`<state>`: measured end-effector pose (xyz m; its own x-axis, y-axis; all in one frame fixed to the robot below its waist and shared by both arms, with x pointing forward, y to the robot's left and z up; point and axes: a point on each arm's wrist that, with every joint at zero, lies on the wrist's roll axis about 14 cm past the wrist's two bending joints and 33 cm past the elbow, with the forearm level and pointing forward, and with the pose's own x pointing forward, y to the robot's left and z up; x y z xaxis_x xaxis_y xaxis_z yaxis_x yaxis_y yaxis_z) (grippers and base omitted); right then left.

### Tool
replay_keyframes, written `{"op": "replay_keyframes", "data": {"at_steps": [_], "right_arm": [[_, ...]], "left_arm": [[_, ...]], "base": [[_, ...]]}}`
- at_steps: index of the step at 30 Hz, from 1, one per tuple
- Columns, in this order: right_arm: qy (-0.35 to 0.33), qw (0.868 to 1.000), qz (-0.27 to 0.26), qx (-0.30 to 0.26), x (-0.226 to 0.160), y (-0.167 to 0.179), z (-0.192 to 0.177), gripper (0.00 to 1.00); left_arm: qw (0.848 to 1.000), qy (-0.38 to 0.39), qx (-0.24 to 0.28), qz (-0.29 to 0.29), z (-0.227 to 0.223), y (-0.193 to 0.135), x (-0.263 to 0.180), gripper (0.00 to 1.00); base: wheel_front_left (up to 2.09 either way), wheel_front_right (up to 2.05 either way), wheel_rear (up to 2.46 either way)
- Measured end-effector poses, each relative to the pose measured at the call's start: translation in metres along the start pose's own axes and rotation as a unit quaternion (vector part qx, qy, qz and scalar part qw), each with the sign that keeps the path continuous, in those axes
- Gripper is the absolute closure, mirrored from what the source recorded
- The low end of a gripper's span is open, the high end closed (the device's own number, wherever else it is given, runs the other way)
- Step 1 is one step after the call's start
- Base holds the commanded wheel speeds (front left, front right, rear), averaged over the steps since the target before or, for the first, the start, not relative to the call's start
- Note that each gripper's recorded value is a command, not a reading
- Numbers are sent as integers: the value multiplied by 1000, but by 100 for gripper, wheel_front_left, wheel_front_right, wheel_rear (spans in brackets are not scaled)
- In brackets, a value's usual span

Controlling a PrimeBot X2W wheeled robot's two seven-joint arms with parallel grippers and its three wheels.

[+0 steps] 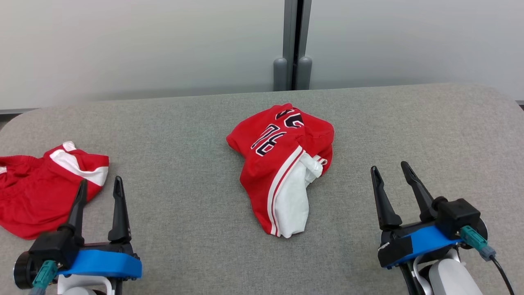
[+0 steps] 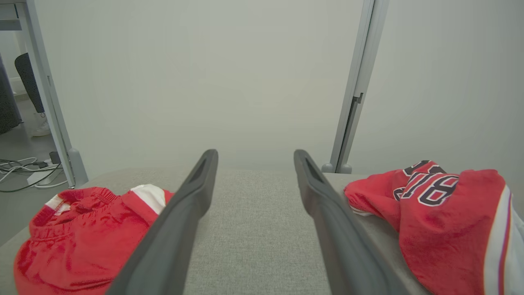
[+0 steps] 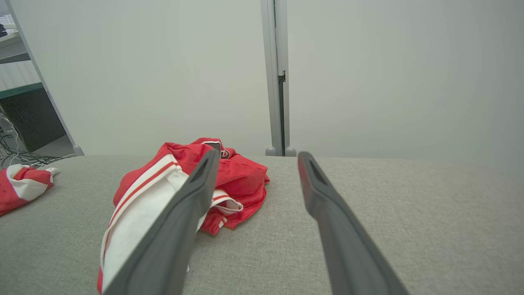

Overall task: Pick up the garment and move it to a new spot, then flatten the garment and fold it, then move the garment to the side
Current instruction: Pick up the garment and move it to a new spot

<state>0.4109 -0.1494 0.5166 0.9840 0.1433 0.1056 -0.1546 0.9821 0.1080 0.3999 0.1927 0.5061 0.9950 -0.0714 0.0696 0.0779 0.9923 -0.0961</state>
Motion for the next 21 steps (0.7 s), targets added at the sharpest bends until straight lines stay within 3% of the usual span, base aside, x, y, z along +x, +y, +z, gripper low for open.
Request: {"op": "replay_keyframes", "data": {"at_steps": [21], "right_arm": [[9,1000,2,-2,-12,3,-4,0]], "left_arm": [[1000,-2,-3,17,-1,2,-20,0]], "base": [[0,0,0]]}}
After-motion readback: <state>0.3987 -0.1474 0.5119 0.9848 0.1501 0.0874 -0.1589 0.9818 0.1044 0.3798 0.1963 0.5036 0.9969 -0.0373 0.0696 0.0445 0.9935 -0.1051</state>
